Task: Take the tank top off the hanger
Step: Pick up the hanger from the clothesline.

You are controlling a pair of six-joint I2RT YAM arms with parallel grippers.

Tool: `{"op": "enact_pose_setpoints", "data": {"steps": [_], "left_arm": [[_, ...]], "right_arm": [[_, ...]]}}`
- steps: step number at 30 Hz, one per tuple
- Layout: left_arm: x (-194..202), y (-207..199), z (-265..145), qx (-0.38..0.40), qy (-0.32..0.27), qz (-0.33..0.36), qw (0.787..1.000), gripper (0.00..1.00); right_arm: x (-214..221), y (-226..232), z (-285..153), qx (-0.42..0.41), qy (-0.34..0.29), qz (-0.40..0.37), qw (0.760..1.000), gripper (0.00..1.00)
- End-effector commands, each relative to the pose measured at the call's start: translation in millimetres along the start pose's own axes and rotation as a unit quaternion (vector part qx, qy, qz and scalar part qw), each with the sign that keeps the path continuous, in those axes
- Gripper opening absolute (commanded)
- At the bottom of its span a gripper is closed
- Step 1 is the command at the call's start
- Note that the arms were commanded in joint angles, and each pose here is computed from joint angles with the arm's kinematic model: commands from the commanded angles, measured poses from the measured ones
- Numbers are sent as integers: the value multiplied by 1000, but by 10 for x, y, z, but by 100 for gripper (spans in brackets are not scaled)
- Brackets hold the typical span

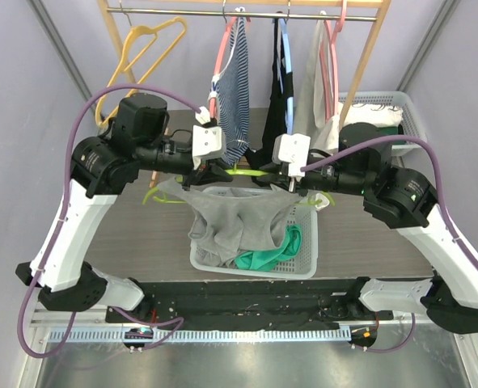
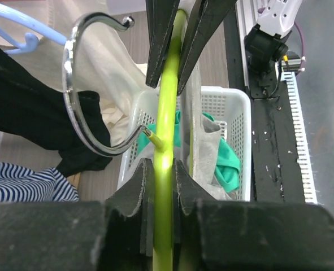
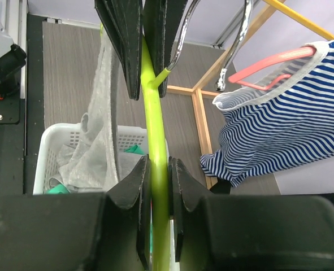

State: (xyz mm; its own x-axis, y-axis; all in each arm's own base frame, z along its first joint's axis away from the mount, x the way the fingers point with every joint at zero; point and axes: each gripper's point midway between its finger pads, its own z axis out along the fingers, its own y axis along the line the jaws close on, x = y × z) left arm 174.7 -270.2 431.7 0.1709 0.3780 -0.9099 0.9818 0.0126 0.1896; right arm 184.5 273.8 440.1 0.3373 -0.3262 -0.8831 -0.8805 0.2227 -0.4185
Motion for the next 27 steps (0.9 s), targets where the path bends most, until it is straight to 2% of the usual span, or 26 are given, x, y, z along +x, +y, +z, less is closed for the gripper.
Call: {"op": "enact_pose_setpoints", "data": {"steps": [1,3,6,10,11,12,14,15,18,22,27], "left_arm": [[-93,-3,-45,-19,-4,24,1000,5],[-124,93,-52,-43,-6,34,998,0],[-204,242,-91,-81,-14,50,995,0],[-344,473,-198,-144,-19,66,987,0],[-359,499,-204,-149,-19,70,986,0],[-366,516,-200,-151,-19,71,986,0],[-392,507,-211,-149,-21,73,986,0],[-390,502,-199,-145,-21,72,987,0],[-420,442,-198,-132,-28,68,989,0],[-460,384,-216,-123,-36,63,990,0],[-489,353,-252,-123,-41,66,989,0]], "right_arm": [[-330,-398,-42,103,-63,-4,993,7],[-383,-486,-75,134,-82,17,987,18],[-414,-588,-215,186,-108,57,975,36],[-386,-718,-611,275,-140,132,942,43],[-472,-699,-829,289,-167,144,932,46],[-480,-657,-899,289,-182,170,924,52],[-411,-525,-1004,281,-196,198,918,56],[-282,-463,-949,276,-189,222,916,59],[-114,-345,-964,273,-189,263,906,63],[226,-279,-657,269,-162,320,894,64],[293,-301,-376,256,-155,355,886,64]]}}
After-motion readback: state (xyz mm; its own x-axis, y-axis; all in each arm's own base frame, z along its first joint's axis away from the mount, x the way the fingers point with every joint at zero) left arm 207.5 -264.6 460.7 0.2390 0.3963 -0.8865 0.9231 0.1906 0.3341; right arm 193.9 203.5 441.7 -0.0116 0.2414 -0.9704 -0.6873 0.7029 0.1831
